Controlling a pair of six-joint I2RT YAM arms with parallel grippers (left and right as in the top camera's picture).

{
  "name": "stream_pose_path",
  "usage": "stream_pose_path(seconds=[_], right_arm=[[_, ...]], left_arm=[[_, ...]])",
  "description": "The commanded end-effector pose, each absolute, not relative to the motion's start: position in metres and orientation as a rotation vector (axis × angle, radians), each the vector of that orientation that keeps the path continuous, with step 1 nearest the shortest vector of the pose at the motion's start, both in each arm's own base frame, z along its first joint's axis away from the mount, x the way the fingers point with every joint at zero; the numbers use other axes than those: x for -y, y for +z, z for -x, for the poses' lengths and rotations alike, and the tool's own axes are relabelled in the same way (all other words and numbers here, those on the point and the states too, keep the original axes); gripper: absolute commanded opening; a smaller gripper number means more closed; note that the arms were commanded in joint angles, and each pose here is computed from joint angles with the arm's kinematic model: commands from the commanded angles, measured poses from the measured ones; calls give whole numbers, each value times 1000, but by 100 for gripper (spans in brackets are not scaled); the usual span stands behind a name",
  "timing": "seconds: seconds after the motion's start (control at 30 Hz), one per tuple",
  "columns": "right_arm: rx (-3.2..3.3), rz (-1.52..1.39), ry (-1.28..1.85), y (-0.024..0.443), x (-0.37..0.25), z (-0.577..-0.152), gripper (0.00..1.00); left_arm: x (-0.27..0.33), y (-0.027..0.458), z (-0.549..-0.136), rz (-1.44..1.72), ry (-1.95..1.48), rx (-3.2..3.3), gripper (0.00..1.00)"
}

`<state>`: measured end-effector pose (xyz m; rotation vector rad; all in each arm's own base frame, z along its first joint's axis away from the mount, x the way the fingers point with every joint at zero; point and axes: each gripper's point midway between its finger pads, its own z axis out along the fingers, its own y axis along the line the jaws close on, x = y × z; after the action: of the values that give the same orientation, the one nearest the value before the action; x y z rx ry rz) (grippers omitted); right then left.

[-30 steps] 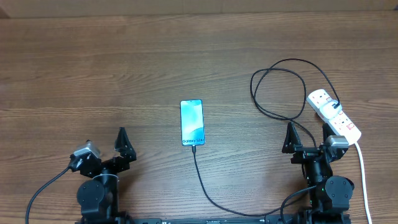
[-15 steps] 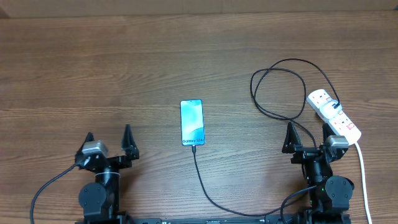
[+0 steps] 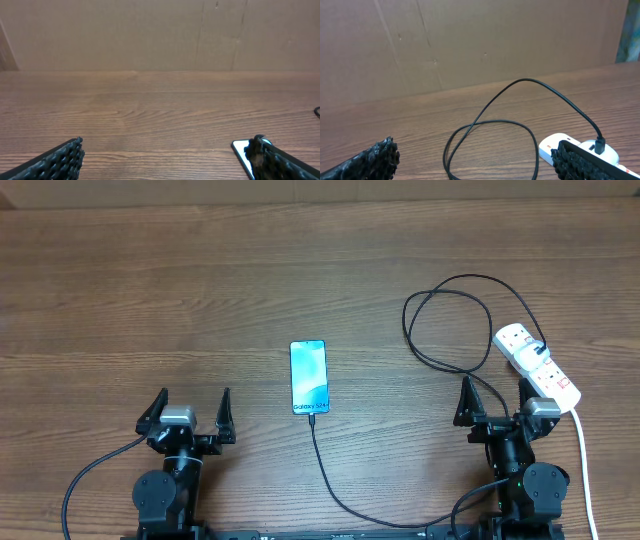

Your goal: Plug charger to phone and switch on socket

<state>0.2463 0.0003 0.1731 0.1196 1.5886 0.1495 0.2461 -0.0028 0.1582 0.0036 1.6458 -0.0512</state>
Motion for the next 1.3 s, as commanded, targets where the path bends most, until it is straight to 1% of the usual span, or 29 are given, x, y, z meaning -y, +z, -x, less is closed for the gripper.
stream_pose_path(seconds=[0.0,0.27,1.27], right_arm=[[-1590,-100,140,170,-2,-246,100],[-1590,-100,140,170,-2,-246,100],[-1590,-100,140,170,-2,-246,100]], left_arm=[[8,157,-246,-49,-53,-1642,100],[-1,157,-246,-11,-18,-1643,100],[-1,157,-246,-11,-17,-1644,100]])
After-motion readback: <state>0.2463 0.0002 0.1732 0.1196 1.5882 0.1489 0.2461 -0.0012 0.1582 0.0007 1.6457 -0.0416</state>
